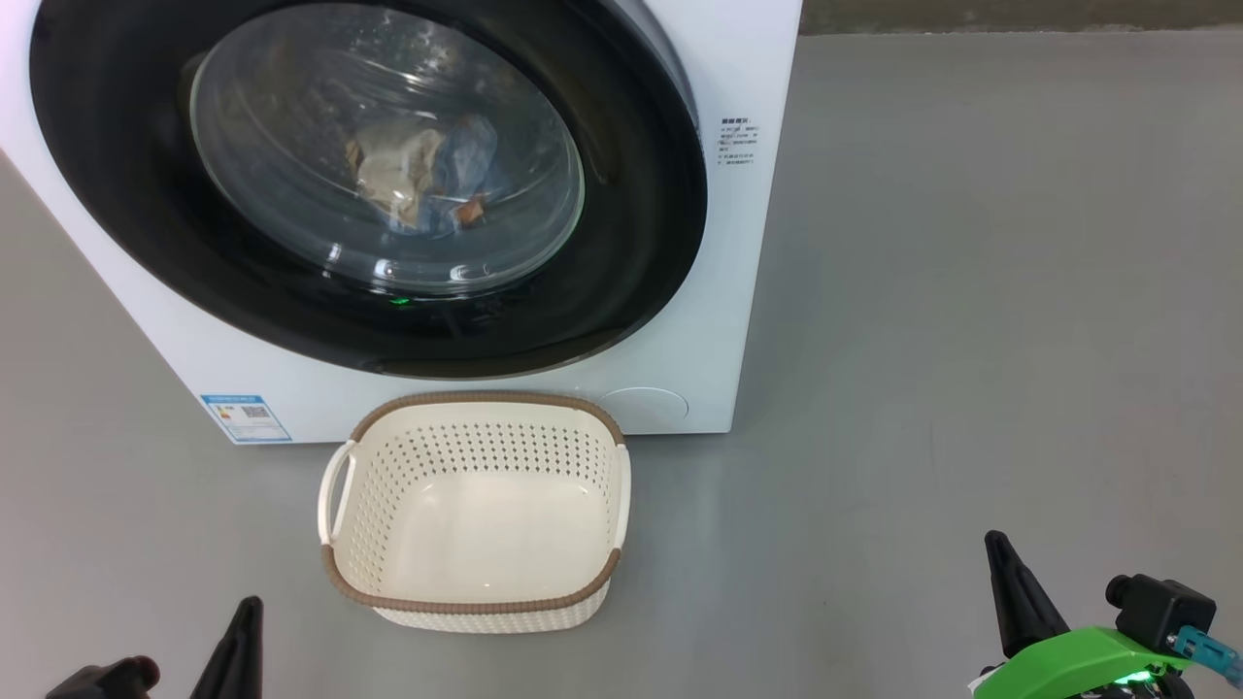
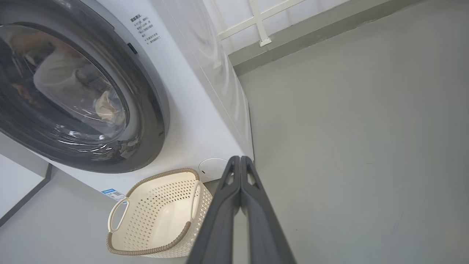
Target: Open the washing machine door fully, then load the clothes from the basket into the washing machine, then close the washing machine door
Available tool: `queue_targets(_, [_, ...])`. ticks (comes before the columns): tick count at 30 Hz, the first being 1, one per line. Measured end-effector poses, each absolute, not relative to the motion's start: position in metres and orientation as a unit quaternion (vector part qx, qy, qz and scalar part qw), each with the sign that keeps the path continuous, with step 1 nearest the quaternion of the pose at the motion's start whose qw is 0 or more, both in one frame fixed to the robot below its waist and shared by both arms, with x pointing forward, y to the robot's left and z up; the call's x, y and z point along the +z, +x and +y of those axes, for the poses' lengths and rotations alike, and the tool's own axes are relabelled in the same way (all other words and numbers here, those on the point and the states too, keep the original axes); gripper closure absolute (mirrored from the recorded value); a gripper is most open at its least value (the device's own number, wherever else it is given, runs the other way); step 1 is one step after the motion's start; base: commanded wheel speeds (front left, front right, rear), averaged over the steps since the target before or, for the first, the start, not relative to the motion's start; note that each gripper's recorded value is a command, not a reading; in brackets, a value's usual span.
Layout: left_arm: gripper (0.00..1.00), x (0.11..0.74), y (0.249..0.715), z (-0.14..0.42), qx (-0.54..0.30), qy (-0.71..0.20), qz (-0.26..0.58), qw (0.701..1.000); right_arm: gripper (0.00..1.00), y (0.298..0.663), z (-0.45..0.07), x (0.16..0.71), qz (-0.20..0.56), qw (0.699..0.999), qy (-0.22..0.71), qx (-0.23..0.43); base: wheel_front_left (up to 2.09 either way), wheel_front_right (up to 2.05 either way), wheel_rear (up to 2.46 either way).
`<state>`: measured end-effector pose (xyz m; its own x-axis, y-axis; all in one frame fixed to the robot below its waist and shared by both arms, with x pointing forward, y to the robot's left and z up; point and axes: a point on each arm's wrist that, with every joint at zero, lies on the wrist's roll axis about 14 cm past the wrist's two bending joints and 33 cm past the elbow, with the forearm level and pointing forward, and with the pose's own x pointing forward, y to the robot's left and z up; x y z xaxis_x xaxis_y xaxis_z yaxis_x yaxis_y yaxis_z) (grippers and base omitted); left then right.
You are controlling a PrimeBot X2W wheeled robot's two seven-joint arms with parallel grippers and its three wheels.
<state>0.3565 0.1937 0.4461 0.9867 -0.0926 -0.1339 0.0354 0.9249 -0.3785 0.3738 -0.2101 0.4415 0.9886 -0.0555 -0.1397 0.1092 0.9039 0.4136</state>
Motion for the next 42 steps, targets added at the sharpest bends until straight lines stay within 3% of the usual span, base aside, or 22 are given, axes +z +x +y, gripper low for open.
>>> queue_targets(42, [1.00,0.449,0.360,0.198,0.023,-0.394,0.081,0.915,1.00,0.377,-0.214,0.453,0.051,0.907,0.411,-0.070,0.00,0.00,0.00])
